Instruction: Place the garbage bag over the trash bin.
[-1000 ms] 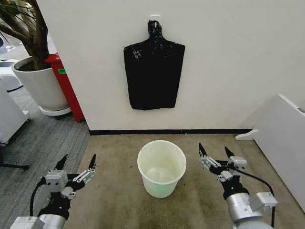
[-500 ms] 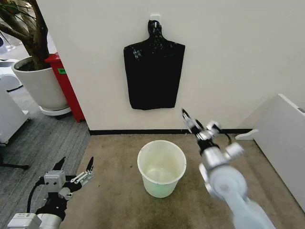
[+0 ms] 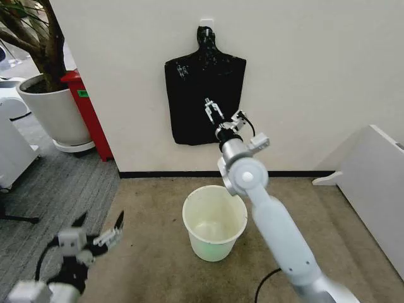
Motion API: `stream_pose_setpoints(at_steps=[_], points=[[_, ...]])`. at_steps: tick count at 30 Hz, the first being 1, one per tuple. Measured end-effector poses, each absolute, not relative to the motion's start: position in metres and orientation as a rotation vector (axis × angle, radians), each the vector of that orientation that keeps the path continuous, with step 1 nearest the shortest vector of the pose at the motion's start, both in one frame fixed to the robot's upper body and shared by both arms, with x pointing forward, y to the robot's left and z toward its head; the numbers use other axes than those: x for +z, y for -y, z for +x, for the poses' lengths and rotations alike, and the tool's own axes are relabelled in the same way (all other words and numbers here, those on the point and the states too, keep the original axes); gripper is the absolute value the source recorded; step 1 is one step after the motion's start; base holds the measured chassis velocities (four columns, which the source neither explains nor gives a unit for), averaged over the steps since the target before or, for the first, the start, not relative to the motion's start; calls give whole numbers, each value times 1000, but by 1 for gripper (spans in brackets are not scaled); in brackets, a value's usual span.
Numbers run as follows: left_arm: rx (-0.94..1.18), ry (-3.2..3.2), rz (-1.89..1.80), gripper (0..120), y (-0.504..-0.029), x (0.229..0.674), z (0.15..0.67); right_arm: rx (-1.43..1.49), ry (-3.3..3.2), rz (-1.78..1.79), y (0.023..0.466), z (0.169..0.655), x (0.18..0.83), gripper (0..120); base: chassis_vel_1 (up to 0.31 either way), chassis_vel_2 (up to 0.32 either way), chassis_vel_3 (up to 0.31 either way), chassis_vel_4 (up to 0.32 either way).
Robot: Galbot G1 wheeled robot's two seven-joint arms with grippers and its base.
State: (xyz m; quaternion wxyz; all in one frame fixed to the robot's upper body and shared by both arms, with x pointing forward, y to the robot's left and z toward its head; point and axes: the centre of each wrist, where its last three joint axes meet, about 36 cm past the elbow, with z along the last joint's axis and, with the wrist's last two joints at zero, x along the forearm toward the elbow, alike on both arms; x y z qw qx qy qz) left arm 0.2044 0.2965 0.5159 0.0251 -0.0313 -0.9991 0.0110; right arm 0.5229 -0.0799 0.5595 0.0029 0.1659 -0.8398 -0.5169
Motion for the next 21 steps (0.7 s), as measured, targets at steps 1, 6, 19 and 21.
stream_pose_setpoints(at_steps=[1,6,19,21], points=[[34,3090,-97,100,-297,516,204,-1621,2633,520,80,523,559,100,0,0,0,0],[30,3093,-104,100,-297,517,206,-1777,2509,482,74,548,572,100,0,0,0,0],[62,3063,-72,100,-297,514,199,-1975,2383,474,82,620,652,100,0,0,0,0],[63,3063,-71,100,-297,514,199,-1962,2404,477,83,631,658,100,0,0,0,0]])
